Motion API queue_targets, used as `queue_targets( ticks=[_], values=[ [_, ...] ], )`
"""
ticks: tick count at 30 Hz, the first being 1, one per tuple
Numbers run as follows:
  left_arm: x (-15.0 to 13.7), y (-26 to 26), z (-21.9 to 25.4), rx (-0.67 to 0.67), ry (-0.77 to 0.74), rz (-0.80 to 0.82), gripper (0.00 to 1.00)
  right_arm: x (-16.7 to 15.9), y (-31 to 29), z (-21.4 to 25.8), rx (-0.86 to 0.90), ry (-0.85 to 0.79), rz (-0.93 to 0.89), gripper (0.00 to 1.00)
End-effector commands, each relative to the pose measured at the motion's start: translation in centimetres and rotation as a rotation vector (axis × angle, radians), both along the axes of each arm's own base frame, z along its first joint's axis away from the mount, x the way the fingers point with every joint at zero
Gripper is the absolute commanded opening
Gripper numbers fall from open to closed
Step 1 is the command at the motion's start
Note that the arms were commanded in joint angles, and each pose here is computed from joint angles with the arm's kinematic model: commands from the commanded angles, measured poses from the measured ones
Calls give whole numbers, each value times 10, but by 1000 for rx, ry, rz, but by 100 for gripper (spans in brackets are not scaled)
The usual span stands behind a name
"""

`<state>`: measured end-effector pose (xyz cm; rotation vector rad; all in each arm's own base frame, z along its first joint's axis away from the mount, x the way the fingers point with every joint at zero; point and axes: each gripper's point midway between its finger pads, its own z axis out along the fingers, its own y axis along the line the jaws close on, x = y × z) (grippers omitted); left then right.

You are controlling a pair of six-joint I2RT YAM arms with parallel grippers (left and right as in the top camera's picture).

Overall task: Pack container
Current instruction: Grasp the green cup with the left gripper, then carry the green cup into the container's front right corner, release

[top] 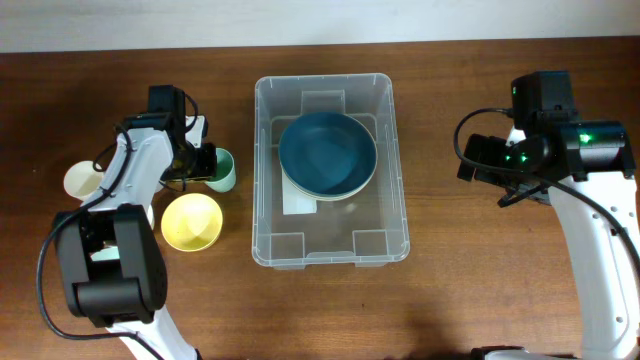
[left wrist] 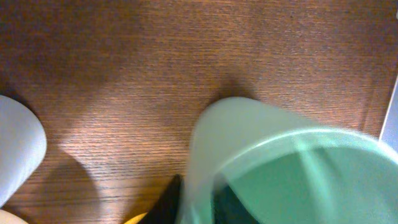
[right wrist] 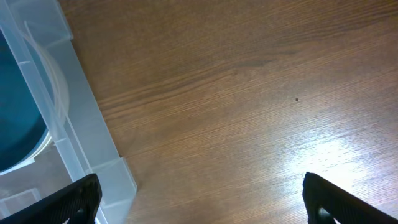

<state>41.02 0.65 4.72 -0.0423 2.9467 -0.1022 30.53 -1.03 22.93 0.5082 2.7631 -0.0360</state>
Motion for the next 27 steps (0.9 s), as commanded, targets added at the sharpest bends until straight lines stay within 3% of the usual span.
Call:
queue_targets(
  ticks=[1, 11, 18, 27],
  values=[
    [8, -1, 5, -6, -21, -3, 1, -3, -10, 3, -44, -9, -26, 99],
    [30, -22, 122, -2, -218, -55, 1, -10, -42, 1, 16, 5, -152, 99],
    [-4, -83, 191, -31, -312, -177, 1, -52, -76, -11, 123, 120, -330, 99],
    [-60, -191, 197, -120, -256, -326, 1, -84, -74, -46, 197, 209, -327, 99]
  ],
)
